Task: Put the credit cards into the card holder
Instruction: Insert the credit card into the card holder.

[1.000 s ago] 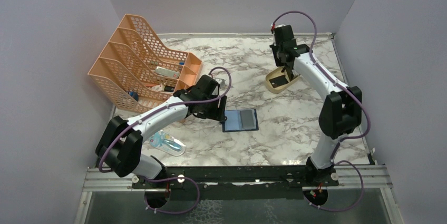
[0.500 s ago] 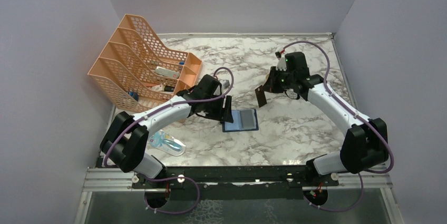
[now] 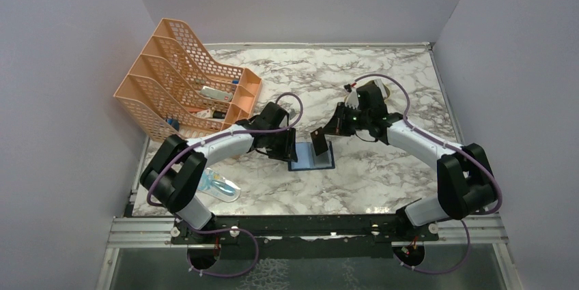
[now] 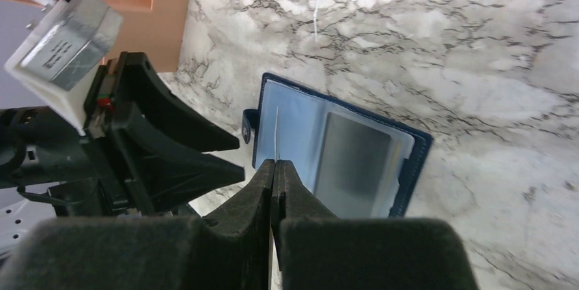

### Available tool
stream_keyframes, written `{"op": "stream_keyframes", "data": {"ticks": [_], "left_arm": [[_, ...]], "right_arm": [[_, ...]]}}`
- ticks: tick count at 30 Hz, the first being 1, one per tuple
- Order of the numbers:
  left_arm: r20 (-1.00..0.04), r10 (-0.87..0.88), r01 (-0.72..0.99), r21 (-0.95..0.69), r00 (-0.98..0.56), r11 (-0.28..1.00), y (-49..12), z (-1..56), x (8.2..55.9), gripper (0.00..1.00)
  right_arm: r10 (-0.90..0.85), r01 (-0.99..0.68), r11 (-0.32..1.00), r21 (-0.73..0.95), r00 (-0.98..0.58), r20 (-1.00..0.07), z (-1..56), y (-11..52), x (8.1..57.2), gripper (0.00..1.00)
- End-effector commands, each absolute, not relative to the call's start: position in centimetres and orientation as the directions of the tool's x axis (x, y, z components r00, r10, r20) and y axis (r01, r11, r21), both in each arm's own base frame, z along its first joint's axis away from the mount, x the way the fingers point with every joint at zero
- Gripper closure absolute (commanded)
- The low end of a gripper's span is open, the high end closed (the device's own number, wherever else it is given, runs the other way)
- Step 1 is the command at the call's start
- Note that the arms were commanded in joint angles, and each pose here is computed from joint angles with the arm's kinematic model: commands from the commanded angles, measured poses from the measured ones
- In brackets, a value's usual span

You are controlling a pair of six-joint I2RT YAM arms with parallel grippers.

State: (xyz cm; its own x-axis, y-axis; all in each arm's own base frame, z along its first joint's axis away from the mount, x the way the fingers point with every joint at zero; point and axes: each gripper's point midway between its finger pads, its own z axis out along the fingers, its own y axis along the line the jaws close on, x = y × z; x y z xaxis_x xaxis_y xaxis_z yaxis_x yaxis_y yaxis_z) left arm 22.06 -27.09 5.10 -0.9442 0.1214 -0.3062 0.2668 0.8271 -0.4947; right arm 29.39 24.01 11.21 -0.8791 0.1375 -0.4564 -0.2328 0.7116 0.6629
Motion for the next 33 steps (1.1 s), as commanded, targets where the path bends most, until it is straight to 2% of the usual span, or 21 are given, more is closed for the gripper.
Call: {"op": "stream_keyframes", "data": {"ticks": [1,11,22,33], "left_arm": [[-0.322,0.125,0.26,-0.42,-0.938,0.869,-26.0,3.5,23.1,0.62],[-0.292,0.119,0.223,-0.359,-0.949,0.906,-25.1,1.7,23.5,0.82],[-0.265,0.119,0.209,-0.347,-0.957,0.914,-24.7,1.0,22.9,0.88],[-0.248,0.093,0.178,-0.346,-0.964,0.921,-24.1,0.8,22.1,0.86]], "right_arm": [[0.118,-0.27,0.658,0.703,-0.885,-0.45,10.1,25.6,28.7,0.99],[0.078,-0.273,0.698,0.662,-0.89,-0.449,6.4,25.1,28.8,0.99],[0.105,-0.204,0.749,0.631,-0.903,-0.417,3.8,23.9,28.5,0.99],[0.105,-0.196,0.786,0.587,-0.893,-0.438,3.8,23.0,28.7,0.99]]}}
